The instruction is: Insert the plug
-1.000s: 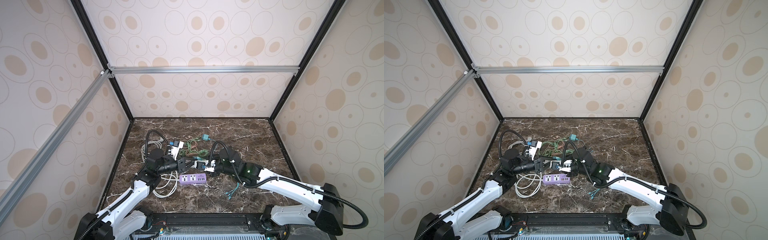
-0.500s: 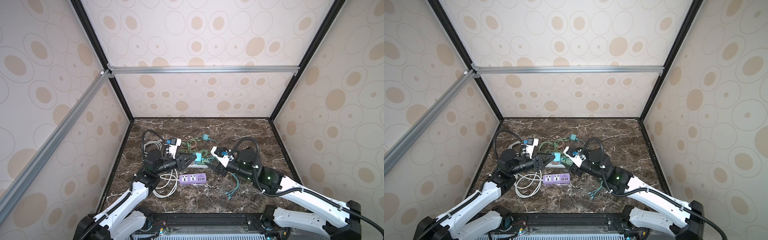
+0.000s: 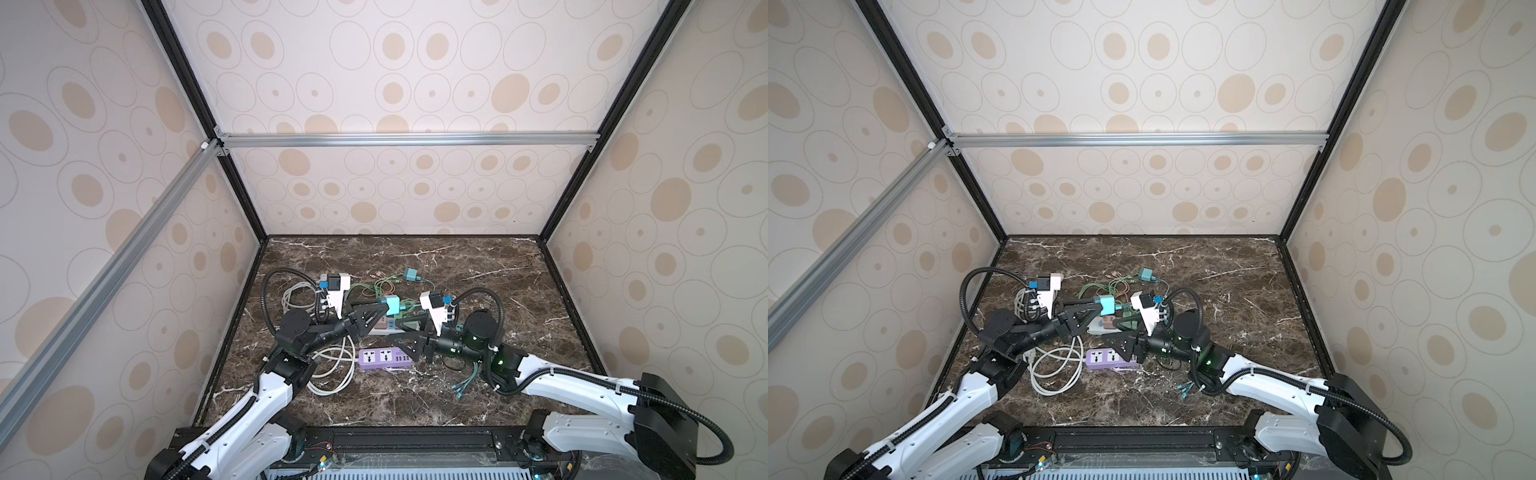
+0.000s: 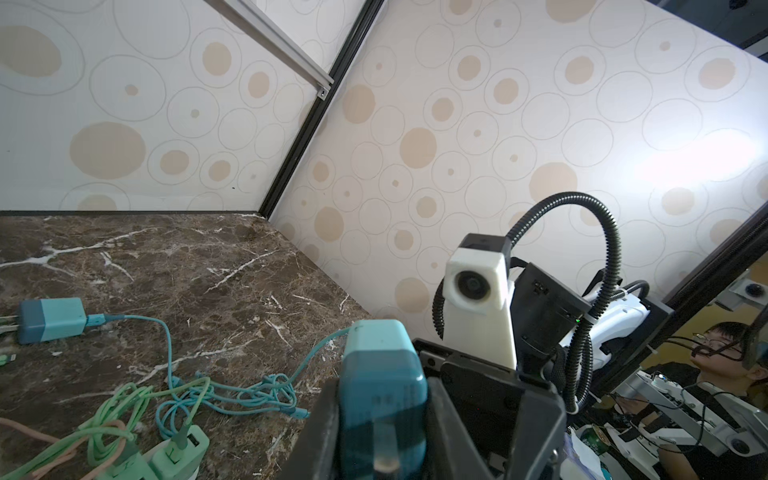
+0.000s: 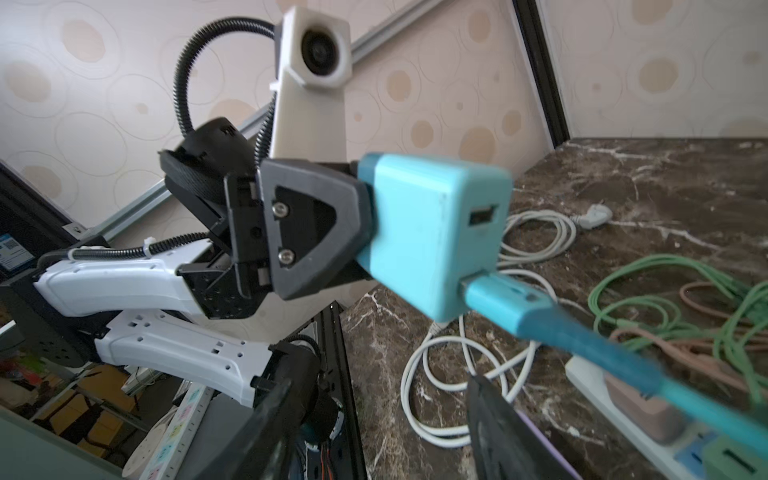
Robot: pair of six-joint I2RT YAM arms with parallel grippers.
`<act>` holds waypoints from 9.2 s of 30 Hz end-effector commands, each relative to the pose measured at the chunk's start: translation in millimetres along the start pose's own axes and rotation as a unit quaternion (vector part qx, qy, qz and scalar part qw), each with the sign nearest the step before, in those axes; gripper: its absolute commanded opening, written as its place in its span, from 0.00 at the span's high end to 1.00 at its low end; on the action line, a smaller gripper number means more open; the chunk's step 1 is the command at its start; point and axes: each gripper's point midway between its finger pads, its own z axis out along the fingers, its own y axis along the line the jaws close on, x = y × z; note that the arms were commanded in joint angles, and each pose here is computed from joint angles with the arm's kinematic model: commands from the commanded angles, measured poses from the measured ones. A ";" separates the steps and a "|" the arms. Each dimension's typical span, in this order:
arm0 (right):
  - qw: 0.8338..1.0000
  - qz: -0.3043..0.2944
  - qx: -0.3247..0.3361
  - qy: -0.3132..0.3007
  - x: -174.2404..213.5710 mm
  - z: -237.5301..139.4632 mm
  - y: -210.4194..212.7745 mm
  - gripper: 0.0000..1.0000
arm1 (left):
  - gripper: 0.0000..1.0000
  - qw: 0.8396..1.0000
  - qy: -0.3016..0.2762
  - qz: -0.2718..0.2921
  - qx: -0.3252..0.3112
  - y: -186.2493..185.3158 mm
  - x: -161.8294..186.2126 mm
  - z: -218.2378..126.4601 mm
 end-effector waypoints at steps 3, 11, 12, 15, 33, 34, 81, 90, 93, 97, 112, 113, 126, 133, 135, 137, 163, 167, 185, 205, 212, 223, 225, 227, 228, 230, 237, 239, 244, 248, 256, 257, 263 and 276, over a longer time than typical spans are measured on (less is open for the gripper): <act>0.995 0.004 -0.049 -0.092 -42.7 -8.2 18.6 0.29 | 0.93 0.998 -0.043 0.022 0.043 -26.4 -17.0 -7.2; 0.993 0.025 -0.065 -0.100 -49.8 1.5 17.6 0.29 | 0.93 0.995 -0.063 0.024 0.074 -39.3 -20.9 -12.8; 0.992 0.028 -0.066 -0.100 -49.5 3.0 17.3 0.30 | 0.93 0.995 -0.063 0.024 0.075 -39.9 -20.7 -12.9; 0.991 0.030 -0.076 -0.111 -53.0 4.7 18.7 0.31 | 0.93 0.994 -0.064 0.026 0.082 -42.7 -20.1 -13.8; 0.982 0.022 -0.136 -0.128 -75.3 11.2 39.6 0.59 | 0.92 0.993 -0.073 0.024 0.087 -42.0 -15.4 -15.9; 0.982 0.021 -0.137 -0.126 -74.8 11.6 39.9 0.61 | 0.92 0.993 -0.074 0.024 0.085 -41.3 -15.2 -15.8; 0.959 -0.168 0.102 0.203 -41.6 -31.1 13.0 1.00 | 0.35 0.936 0.055 -0.052 -0.344 109.1 80.6 -82.8; 0.955 -0.136 0.083 0.252 18.7 -30.9 7.0 1.00 | 0.37 0.916 0.053 -0.073 -0.391 131.7 107.7 -105.1; 0.950 -0.131 0.076 0.273 36.5 -31.4 4.2 1.00 | 0.39 0.915 0.054 -0.079 -0.393 134.1 113.5 -107.6; 0.948 -0.122 0.070 0.285 48.1 -31.2 5.5 1.00 | 0.39 0.915 0.055 -0.083 -0.390 135.3 117.7 -107.8; 0.928 -0.116 0.100 0.340 108.0 -8.0 -46.7 1.00 | 0.47 0.922 0.077 -0.107 -0.364 139.4 142.6 -102.5; 0.925 -0.120 0.103 0.345 111.9 -5.8 -51.1 1.00 | 0.47 0.923 0.079 -0.109 -0.360 139.0 143.8 -101.3; 0.903 -0.168 0.125 0.376 134.9 22.8 -86.5 1.00 | 0.55 0.924 0.120 -0.127 -0.341 147.3 170.3 -93.6; 0.885 -0.211 0.117 0.398 146.0 38.5 -87.7 1.00 | 0.62 0.911 0.134 -0.131 -0.366 156.6 180.8 -102.1; 0.883 -0.221 0.113 0.399 145.2 43.2 -89.1 1.00 | 0.65 0.909 0.135 -0.128 -0.372 157.6 181.0 -104.0; 0.879 -0.233 0.111 0.401 144.1 46.6 -91.2 1.00 | 0.67 0.907 0.139 -0.127 -0.376 158.4 183.3 -106.4; 0.835 -0.306 0.079 0.450 155.3 71.6 -109.4 1.00 | 0.79 0.906 0.165 -0.130 -0.367 162.0 202.1 -108.4; 0.831 -0.313 0.067 0.455 159.3 72.3 -109.5 1.00 | 0.81 0.905 0.165 -0.130 -0.370 162.9 203.1 -110.0; 0.808 -0.350 0.049 0.471 162.4 74.9 -114.4 1.00 | 0.84 0.903 0.166 -0.130 -0.374 164.1 202.3 -110.2; 0.781 -0.367 0.037 0.504 169.5 72.1 -121.4 1.00 | 0.85 0.903 0.165 -0.128 -0.375 164.1 200.7 -109.4; 0.780 -0.371 0.036 0.503 169.4 74.1 -121.8 1.00 | 0.85 0.903 0.164 -0.125 -0.376 164.7 200.2 -109.8; 0.776 -0.370 0.035 0.509 174.6 74.6 -126.1 1.00 | 0.86 0.902 0.162 -0.125 -0.380 165.3 199.8 -111.5; 0.776 -0.370 0.035 0.510 175.3 74.2 -126.1 1.00 | 0.86 0.902 0.162 -0.124 -0.380 165.1 200.1 -111.9; 0.776 -0.369 0.035 0.510 175.4 73.9 -126.2 1.00 | 0.86 0.902 0.161 -0.124 -0.382 165.4 200.4 -112.7; 0.775 -0.369 0.035 0.511 175.9 73.8 -126.7 1.00 | 0.86 0.902 0.160 -0.123 -0.381 165.3 199.7 -112.4; 0.774 -0.368 0.035 0.513 177.5 72.9 -127.4 1.00 | 0.86 0.902 0.160 -0.123 -0.382 165.3 199.6 -112.7; 0.770 -0.367 0.037 0.520 182.4 70.8 -131.1 1.00 | 0.86 0.902 0.158 -0.122 -0.383 165.2 199.2 -113.3; 0.769 -0.365 0.038 0.523 183.9 70.2 -132.1 1.00 | 0.86 0.902 0.157 -0.121 -0.383 165.1 198.8 -113.5; 0.763 -0.363 0.039 0.533 191.6 66.7 -137.2 1.00 | 0.87 0.903 0.155 -0.119 -0.382 164.4 197.9 -113.7; 0.758 -0.360 0.040 0.543 199.1 63.6 -141.7 1.00 | 0.87 0.903 0.154 -0.117 -0.384 164.6 197.6 -115.1; 0.754 -0.356 0.040 0.550 206.6 61.9 -146.7 1.00 | 0.87 0.901 0.152 -0.118 -0.388 165.0 198.0 -117.4; 0.755 -0.356 0.040 0.550 206.8 62.0 -146.5 1.00 | 0.87 0.901 0.151 -0.117 -0.389 165.2 197.9 -117.8; 0.762 -0.348 0.044 0.544 202.8 64.5 -144.5 1.00 | 0.86 0.900 0.149 -0.118 -0.393 165.7 199.1 -120.5; 0.786 -0.328 0.068 0.520 179.4 72.2 -134.8 0.66 | 0.86 0.903 0.140 -0.117 -0.388 162.1 194.9 -120.1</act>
